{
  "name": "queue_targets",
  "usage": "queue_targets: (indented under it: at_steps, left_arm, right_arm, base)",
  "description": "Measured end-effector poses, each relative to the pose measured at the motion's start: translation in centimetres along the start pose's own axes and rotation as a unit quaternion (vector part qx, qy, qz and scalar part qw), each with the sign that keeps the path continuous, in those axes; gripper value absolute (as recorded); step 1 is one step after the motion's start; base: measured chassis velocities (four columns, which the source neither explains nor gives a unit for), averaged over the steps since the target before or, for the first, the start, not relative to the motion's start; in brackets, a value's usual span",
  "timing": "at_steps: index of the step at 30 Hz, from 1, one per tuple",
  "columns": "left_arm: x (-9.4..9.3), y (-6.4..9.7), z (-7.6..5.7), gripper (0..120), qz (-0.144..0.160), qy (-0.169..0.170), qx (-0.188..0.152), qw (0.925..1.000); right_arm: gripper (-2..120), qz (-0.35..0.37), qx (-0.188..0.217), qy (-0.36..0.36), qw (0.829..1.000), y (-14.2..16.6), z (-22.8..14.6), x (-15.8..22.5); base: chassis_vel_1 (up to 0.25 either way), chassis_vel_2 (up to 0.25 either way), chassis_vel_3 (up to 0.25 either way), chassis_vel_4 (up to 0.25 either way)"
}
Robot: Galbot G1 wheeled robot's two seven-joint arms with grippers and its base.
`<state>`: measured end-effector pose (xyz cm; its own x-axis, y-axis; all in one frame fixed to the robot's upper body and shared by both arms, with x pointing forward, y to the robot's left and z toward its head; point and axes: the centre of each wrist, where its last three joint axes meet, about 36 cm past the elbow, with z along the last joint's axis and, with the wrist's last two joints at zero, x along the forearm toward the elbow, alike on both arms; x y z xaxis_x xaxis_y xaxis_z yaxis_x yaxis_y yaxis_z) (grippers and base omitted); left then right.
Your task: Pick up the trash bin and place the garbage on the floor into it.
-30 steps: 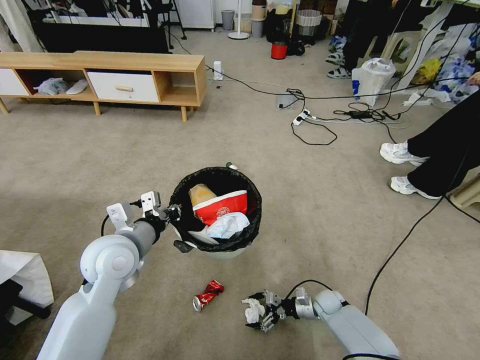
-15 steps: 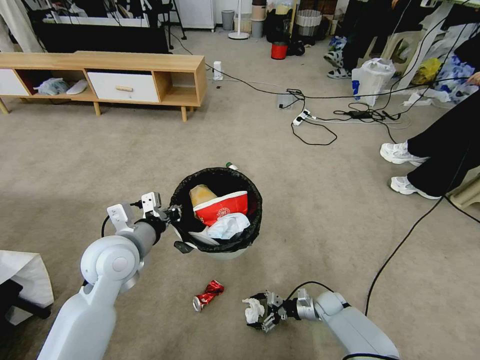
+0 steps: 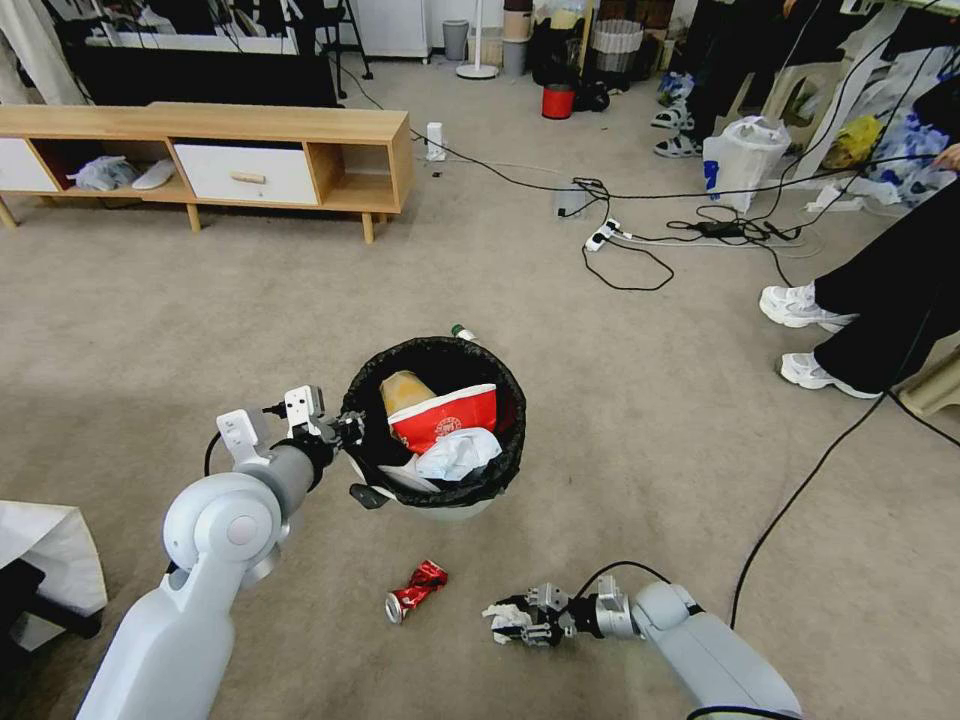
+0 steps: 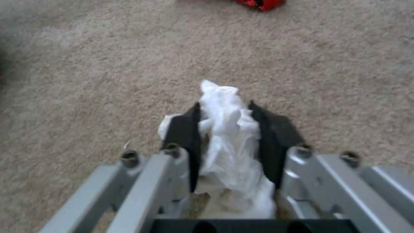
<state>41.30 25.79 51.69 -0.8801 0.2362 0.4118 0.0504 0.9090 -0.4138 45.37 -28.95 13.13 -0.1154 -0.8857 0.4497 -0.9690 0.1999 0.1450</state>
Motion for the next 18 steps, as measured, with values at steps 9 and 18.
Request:
queue_targets:
  at_steps: [9,18]
  left_arm:
    - [-0.1,0.0,0.0,3,0.0,0.0,0.0,1.0]
    - [-0.2,0.0,-0.2,3,0.001,-0.003,0.0,1.0]
  right_arm:
    - [0,0.0,0.011,-0.002,1.0,-0.9,-1.0,0.2]
    - [0,0.004,0.021,-0.003,1.0,-1.7,-1.7,1.1]
  base:
    - [0.0,0.0,0.0,0.0]
    - [0.0,0.0,0.0,0.0]
